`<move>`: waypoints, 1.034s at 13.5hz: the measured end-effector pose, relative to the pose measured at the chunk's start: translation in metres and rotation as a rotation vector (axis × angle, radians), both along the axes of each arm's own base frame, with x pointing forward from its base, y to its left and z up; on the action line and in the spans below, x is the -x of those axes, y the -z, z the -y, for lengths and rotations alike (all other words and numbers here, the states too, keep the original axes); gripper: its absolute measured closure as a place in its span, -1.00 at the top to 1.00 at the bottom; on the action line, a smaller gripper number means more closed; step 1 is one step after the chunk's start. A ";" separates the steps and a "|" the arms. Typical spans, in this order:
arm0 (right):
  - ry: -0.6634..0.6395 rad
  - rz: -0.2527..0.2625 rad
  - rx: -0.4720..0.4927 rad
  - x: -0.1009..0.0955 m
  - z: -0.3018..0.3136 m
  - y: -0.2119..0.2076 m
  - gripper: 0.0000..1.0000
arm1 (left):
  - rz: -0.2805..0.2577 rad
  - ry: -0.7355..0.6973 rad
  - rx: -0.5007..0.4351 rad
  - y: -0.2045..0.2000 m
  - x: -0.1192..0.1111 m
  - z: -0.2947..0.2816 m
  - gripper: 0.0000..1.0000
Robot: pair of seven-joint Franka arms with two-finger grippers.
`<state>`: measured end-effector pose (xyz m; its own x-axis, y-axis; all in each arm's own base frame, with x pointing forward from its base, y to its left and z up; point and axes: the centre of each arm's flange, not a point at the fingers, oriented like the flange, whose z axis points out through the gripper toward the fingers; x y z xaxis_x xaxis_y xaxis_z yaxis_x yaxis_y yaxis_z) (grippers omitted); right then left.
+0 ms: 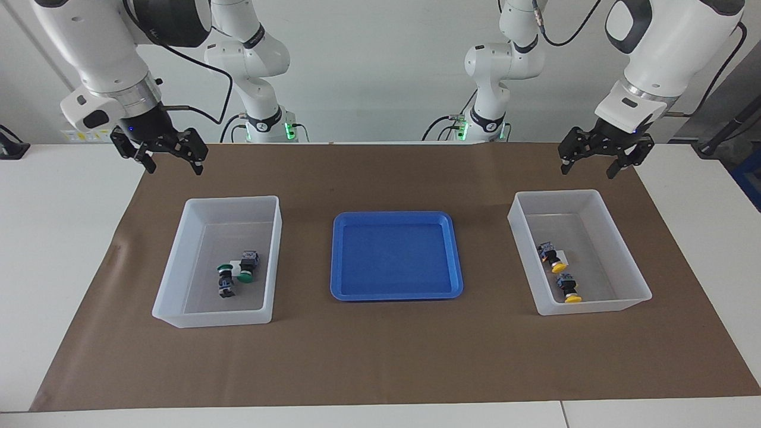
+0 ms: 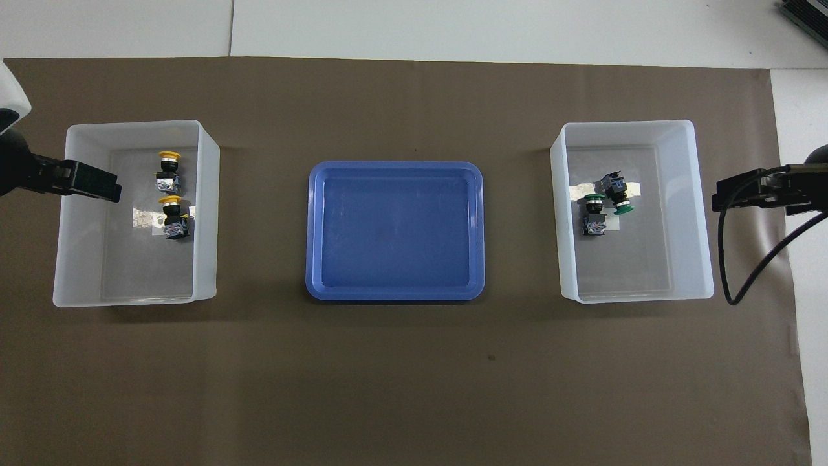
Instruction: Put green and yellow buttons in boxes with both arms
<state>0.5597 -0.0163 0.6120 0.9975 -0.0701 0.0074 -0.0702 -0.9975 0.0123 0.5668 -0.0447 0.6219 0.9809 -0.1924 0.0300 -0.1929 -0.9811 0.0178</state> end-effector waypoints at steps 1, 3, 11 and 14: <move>0.000 0.000 0.000 0.000 0.000 0.000 1.00 | -0.002 -0.001 0.000 0.000 0.002 -0.001 1.00; 0.000 0.000 0.000 0.000 0.000 0.000 1.00 | -0.003 -0.002 0.000 0.000 0.006 -0.002 1.00; 0.000 0.000 0.000 0.000 0.000 0.000 1.00 | 0.003 -0.003 0.000 -0.005 0.014 -0.003 1.00; 0.000 0.000 0.000 0.000 0.000 0.000 1.00 | -0.008 -0.002 -0.001 -0.005 0.016 -0.003 1.00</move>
